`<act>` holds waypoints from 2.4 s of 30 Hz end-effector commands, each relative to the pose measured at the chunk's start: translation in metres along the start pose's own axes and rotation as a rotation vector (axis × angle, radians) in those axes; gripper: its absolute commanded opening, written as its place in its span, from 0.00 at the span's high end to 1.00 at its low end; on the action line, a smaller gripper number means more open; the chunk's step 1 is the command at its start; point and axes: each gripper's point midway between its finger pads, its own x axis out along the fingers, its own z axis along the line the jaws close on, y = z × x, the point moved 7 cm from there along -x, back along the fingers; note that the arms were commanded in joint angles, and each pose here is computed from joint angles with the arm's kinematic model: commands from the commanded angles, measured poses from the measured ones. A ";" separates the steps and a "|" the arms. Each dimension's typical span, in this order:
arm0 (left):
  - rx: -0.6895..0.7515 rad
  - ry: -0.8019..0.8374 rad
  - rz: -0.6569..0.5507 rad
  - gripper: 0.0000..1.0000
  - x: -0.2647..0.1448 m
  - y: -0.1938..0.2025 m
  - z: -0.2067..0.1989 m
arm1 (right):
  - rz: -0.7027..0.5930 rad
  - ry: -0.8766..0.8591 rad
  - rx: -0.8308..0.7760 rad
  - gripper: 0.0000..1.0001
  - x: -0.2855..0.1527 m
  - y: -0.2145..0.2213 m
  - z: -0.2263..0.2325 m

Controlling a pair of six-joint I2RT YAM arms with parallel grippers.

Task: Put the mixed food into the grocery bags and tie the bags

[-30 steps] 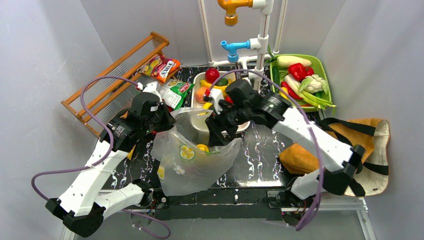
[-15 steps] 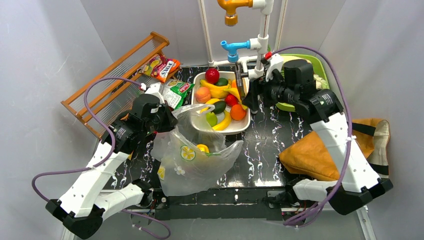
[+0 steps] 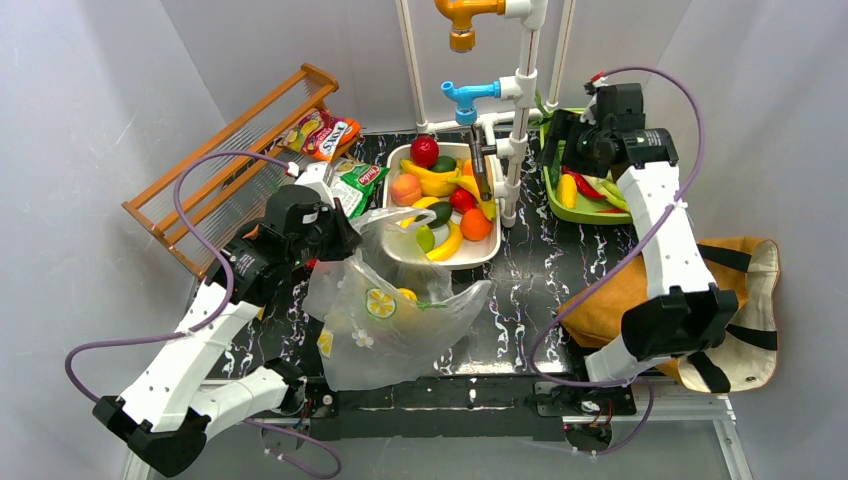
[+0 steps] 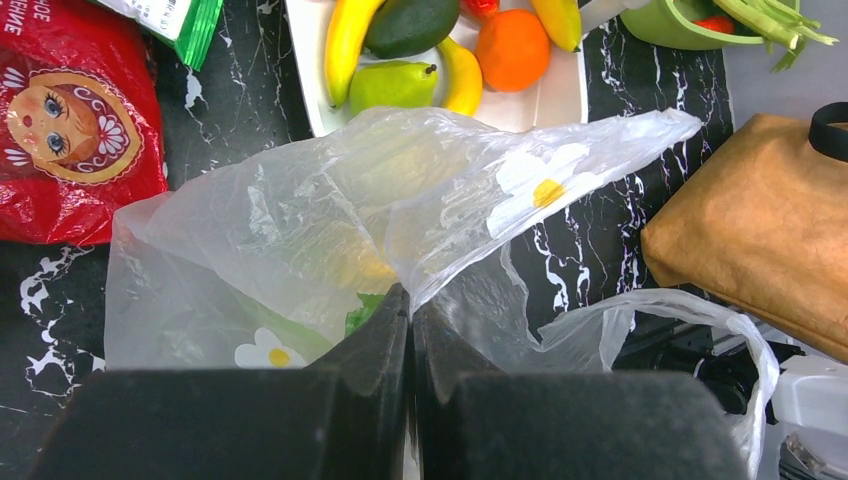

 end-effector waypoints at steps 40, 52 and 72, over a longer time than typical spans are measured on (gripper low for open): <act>0.078 -0.194 -0.005 1.00 -0.015 -0.008 0.026 | 0.352 0.286 0.259 0.22 0.201 0.009 -0.156; 0.065 -0.194 -0.010 1.00 -0.010 -0.012 0.024 | 0.435 0.314 0.302 0.38 0.222 0.031 -0.165; 0.036 -0.147 -0.003 1.00 -0.002 -0.017 0.014 | 0.161 0.204 0.285 0.78 0.117 -0.046 -0.115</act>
